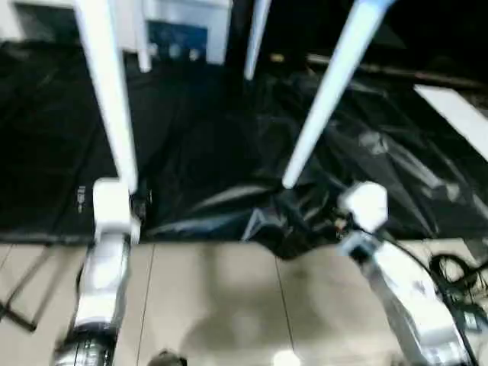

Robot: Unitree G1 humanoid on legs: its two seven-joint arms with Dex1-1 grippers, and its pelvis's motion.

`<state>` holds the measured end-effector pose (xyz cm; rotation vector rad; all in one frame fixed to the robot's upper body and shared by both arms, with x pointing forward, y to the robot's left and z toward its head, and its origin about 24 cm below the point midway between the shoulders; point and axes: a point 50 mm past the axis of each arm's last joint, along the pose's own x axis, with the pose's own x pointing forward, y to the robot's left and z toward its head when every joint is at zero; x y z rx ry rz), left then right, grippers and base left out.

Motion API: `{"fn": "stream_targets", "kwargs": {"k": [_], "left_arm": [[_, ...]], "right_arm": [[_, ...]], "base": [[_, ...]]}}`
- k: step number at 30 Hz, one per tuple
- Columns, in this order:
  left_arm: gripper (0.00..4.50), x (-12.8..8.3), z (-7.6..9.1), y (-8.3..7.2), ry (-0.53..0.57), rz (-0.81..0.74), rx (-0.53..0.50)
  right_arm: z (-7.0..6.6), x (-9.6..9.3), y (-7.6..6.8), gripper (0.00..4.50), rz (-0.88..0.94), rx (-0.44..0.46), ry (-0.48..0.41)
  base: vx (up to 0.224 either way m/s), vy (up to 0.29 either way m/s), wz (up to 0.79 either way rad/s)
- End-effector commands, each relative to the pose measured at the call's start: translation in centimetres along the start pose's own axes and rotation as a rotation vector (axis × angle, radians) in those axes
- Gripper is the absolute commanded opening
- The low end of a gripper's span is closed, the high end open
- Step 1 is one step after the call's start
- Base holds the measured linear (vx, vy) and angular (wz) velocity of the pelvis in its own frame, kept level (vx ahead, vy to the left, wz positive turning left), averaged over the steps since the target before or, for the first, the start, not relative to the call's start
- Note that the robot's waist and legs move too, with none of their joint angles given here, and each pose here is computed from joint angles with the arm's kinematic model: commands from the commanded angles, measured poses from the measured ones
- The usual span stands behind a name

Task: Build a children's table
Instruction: Flip table

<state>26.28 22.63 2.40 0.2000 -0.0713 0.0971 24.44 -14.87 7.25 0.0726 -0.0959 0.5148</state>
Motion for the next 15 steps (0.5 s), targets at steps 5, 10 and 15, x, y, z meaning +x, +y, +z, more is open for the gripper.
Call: {"fn": "stream_targets", "kwargs": {"k": [5,10,15], "left_arm": [[3.22,-1.8,5.8,-1.7,-0.152,-0.086,-0.049],[3.22,-2.1,6.5,-1.4,-0.101,0.075,0.014],[3.22,-3.3,7.4,-1.1,-0.145,0.101,0.001]], "right_arm": [[-2.3,-1.6,-2.1,4.5,-0.252,-0.001,0.227],[-1.4,-1.5,-1.8,4.5,-0.282,-0.016,0.198],[-0.3,-1.5,-1.2,4.5,-0.239,-0.043,0.152]], "base": [[0.0,0.0,0.0],[0.0,0.0,0.0],[0.0,0.0,0.0]]}}
